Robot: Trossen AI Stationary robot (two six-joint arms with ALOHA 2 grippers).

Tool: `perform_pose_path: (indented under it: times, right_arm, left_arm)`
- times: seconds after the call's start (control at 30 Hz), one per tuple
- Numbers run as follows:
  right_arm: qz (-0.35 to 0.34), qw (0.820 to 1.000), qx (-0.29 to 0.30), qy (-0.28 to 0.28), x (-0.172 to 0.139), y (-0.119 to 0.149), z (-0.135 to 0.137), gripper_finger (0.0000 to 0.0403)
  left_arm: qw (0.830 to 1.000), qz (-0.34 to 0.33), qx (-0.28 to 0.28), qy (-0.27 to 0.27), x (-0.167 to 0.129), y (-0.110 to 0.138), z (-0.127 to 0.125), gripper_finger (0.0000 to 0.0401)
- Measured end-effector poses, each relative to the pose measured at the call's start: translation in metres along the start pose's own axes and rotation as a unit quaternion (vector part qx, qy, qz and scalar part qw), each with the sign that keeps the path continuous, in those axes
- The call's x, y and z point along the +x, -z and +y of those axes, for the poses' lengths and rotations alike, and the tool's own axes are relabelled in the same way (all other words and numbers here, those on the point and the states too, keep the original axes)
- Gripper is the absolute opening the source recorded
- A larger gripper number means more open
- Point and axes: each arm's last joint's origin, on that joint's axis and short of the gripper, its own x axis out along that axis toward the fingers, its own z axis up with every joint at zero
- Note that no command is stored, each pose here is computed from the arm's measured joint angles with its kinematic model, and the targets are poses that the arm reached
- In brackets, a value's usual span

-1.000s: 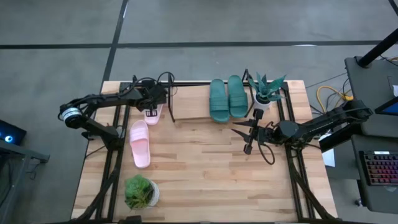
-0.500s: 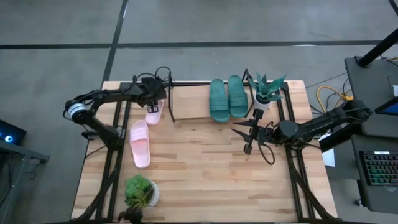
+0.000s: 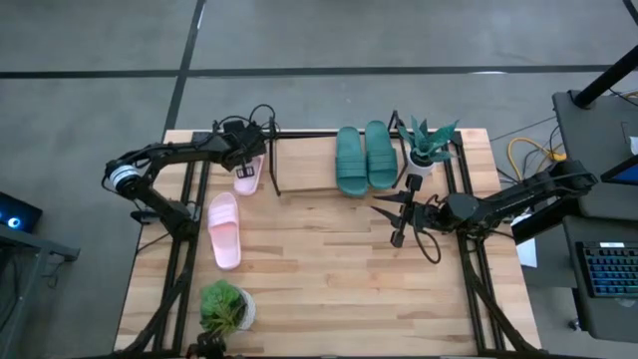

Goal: Pick and place slides into the shelf
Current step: Put the top pink slide on the shelf

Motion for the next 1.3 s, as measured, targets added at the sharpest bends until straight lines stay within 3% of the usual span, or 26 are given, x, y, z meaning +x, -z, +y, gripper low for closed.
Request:
perform_pose_path:
  times: [0.17,0.37,0.6,0.77,0.93,1.1,1.3]
  right_arm:
    - [0.000,1.000,0.000,0.000,0.000,0.000,0.000,0.0099]
    - [0.000,1.000,-0.001,0.000,0.000,0.000,0.000,0.0096]
    - [0.000,1.000,-0.002,0.000,0.000,0.000,0.000,0.0095]
    - [0.000,1.000,-0.002,0.000,0.000,0.000,0.000,0.0094]
    - [0.000,1.000,-0.002,0.000,0.000,0.000,0.000,0.0098]
    - [0.000,1.000,-0.001,0.000,0.000,0.000,0.000,0.0093]
    - [0.000,1.000,-0.001,0.000,0.000,0.000,0.000,0.0093]
  left_arm:
    - [1.000,0.009,0.004,-0.001,-0.010,0.007,0.004,0.0011]
    - [1.000,0.019,0.001,-0.015,-0.031,0.020,0.014,0.0003]
    - [0.996,-0.039,-0.048,-0.067,-0.076,0.033,0.037,0.0001]
    - [0.979,-0.082,-0.120,-0.140,-0.118,0.049,0.056,0.0001]
    - [0.953,-0.155,-0.212,-0.154,-0.152,0.058,0.071,0.0001]
    - [0.934,-0.205,-0.256,-0.143,-0.168,0.050,0.075,0.0000]
    - [0.933,-0.227,-0.250,-0.121,-0.175,0.014,0.070,0.0000]
